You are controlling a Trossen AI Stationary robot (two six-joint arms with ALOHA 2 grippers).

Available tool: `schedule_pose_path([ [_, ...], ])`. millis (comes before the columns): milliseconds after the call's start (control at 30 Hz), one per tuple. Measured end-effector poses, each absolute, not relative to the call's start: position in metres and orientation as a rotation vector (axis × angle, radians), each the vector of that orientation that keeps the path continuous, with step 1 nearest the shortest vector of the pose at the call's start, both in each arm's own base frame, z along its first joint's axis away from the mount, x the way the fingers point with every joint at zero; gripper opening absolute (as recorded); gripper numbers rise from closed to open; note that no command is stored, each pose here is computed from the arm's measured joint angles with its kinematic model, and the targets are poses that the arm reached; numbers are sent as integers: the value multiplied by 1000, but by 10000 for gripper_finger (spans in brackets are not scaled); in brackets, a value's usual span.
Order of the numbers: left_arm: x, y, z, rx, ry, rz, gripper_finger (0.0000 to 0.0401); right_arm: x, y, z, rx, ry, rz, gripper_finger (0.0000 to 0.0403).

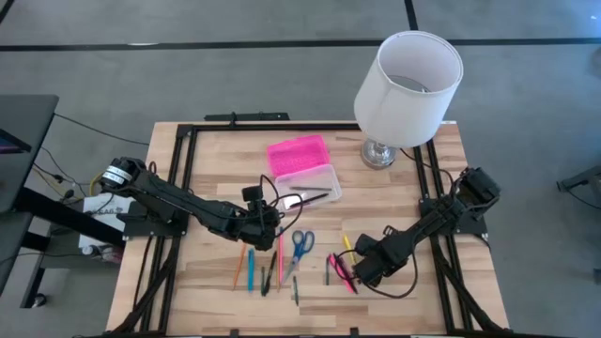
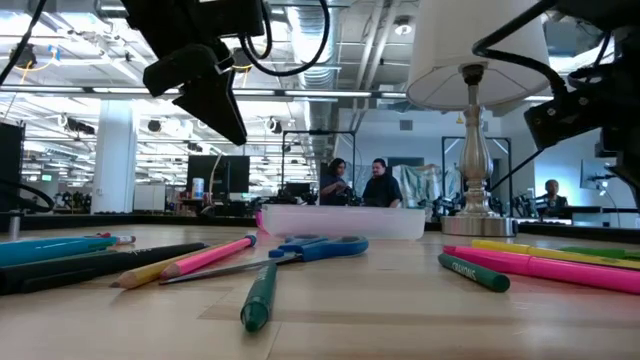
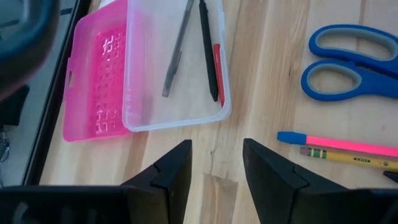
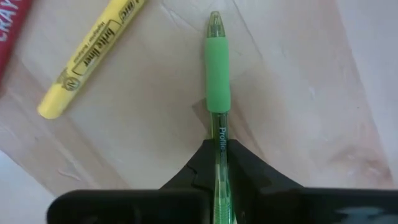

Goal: Pick & place school supplies into a supply box
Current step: Put the green pen into the pink supply box

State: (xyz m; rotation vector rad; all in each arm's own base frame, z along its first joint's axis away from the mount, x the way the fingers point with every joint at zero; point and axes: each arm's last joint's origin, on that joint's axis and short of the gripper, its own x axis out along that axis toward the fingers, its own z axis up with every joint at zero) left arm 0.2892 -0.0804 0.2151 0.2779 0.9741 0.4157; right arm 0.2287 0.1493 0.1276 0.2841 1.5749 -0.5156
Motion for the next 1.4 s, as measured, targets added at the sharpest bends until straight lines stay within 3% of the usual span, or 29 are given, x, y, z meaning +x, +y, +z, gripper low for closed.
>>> schedule_pose_path([
  [500, 272, -86, 211, 280, 1058, 493, 139, 241, 141, 151, -48, 1504, -543, 3],
  [800, 250, -114, 211, 307, 996, 571, 139, 269, 124, 170, -222, 1392, -512, 2],
  [1100, 227, -141, 212, 301, 911, 592, 139, 282, 100, 174, -142, 1513, -413, 2],
  [1233, 222, -148, 213, 313, 881, 585, 139, 278, 92, 167, -151, 1596, -346, 18],
  [1400, 220, -151, 213, 292, 867, 586, 139, 278, 83, 163, -141, 1649, -278, 67],
])
